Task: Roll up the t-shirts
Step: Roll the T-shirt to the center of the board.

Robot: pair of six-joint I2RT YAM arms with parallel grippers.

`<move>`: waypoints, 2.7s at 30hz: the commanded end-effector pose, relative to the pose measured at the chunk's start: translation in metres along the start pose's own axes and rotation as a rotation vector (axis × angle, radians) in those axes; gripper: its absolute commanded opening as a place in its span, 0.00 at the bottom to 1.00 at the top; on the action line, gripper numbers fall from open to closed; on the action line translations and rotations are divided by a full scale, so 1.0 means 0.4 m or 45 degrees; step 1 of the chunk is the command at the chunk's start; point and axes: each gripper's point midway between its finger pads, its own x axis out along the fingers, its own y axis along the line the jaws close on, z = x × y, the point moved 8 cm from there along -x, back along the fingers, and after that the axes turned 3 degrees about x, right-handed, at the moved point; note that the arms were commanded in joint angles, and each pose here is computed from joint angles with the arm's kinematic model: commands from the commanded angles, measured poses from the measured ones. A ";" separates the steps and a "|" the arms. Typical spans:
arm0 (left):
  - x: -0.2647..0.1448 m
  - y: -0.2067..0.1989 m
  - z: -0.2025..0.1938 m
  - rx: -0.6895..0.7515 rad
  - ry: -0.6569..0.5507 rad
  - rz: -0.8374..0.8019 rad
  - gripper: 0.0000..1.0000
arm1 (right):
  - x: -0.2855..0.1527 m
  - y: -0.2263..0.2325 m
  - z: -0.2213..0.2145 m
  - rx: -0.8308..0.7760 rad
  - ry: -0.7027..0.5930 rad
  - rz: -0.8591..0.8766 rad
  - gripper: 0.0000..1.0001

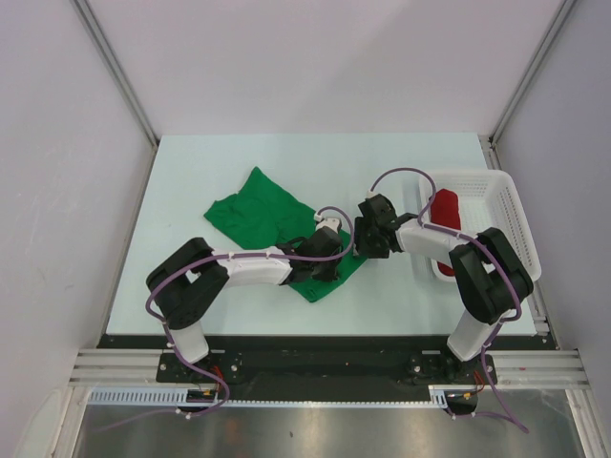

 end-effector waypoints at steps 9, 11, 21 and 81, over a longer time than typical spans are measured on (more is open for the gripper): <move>0.020 0.040 -0.054 0.000 0.059 0.085 0.02 | 0.007 -0.020 0.019 0.002 -0.024 -0.073 0.54; 0.015 0.040 -0.050 -0.004 0.051 0.083 0.02 | -0.001 -0.026 0.027 0.015 -0.042 -0.086 0.54; -0.008 0.032 -0.032 -0.016 0.017 0.064 0.01 | -0.050 -0.036 0.075 0.038 -0.142 -0.051 0.57; -0.186 0.087 -0.130 0.085 -0.119 0.185 0.11 | 0.073 -0.008 0.033 -0.179 0.022 -0.244 0.50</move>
